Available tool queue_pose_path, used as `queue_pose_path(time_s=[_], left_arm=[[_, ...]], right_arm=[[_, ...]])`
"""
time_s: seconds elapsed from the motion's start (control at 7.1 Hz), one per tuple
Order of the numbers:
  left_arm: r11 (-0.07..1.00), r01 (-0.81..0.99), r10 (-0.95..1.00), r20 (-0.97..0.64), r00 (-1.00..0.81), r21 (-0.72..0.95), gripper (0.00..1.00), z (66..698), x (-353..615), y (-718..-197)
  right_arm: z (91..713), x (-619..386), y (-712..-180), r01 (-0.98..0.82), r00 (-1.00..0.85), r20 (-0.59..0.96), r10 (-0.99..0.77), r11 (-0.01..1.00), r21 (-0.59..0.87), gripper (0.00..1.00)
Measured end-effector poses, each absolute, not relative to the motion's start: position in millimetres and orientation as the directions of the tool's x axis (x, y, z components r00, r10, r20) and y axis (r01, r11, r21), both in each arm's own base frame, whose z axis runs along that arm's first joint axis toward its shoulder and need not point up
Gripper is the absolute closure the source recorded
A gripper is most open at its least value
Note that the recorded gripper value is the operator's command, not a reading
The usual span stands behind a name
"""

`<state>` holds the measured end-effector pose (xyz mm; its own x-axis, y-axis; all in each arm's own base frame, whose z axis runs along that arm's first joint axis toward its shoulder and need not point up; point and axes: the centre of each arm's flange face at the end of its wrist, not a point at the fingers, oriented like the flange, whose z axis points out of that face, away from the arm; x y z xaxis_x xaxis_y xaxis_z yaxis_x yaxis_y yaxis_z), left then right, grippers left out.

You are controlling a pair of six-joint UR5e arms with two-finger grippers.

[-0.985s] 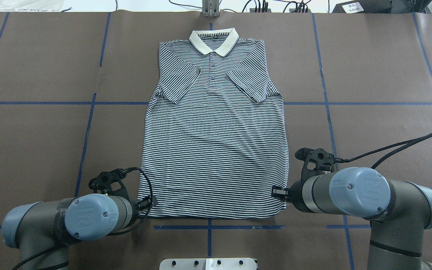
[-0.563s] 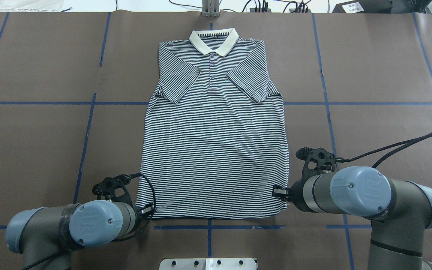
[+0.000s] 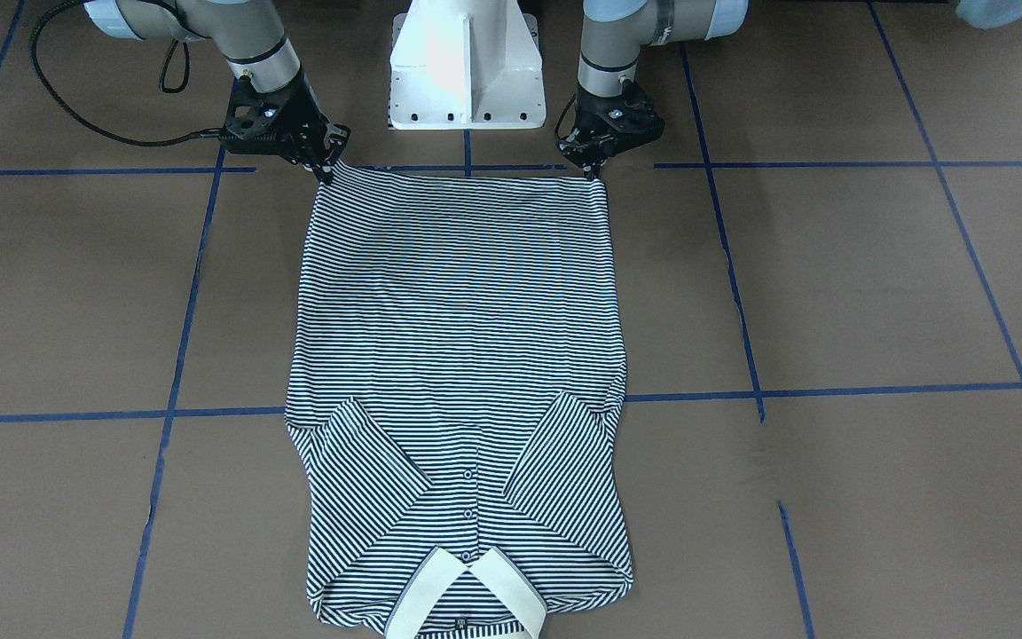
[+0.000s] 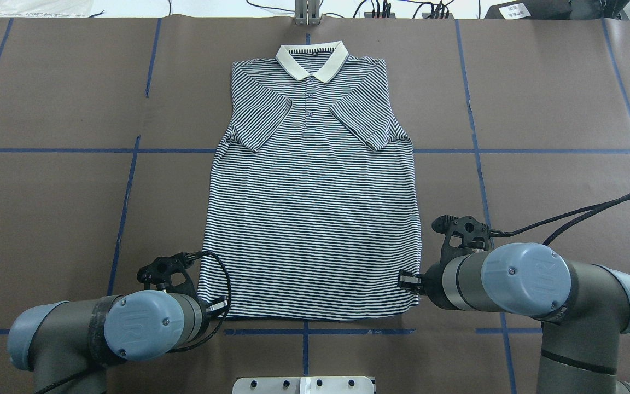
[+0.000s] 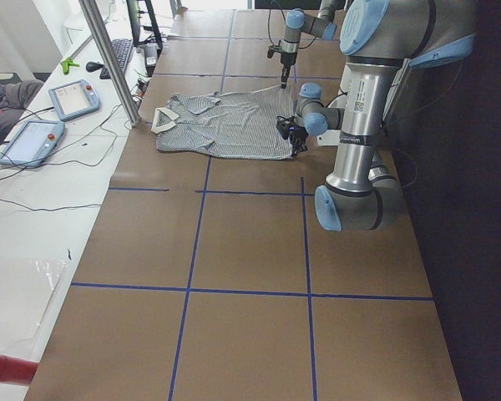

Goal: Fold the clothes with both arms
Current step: 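Grasp the hem corners with both grippers, then lift the hem with both grippers and fold it toward the collar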

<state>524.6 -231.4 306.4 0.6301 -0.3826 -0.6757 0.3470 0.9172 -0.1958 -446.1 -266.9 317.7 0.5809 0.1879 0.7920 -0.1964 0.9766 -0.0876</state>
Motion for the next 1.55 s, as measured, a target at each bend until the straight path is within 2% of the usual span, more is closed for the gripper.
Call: queue_pose_path(time_s=[0.42, 0.7, 1.13, 1.27, 1.55], left_arm=[[0.919, 0.337, -0.376, -0.707, 0.599, -0.203, 1.00, 268.8, 491.7, -226.6], [0.920, 0.322, -0.378, -0.713, 0.591, -0.222, 1.00, 253.1, 480.3, -209.7], [0.917, 0.267, -0.398, -0.678, 0.618, -0.296, 1.00, 228.7, 465.3, -139.5], [0.912, 0.271, -0.409, -0.673, 0.617, -0.307, 1.00, 224.7, 459.1, -135.9], [0.893, 0.344, -0.445, -0.675, 0.589, -0.289, 1.00, 225.1, 443.8, -178.7]], right_arm=[[302.9, -434.9, -261.2, -0.177, 0.555, 0.812, 0.179, 0.980, -0.095, 1.00], [292.0, -418.6, -246.9, -0.102, 0.533, 0.829, 0.172, 0.985, -0.139, 1.00], [277.8, -381.5, -207.4, 0.046, 0.509, 0.849, 0.146, 0.980, -0.196, 1.00], [274.7, -376.5, -207.0, 0.052, 0.501, 0.853, 0.145, 0.979, -0.196, 1.00], [275.0, -373.9, -246.9, -0.009, 0.488, 0.864, 0.127, 0.990, -0.140, 1.00]])
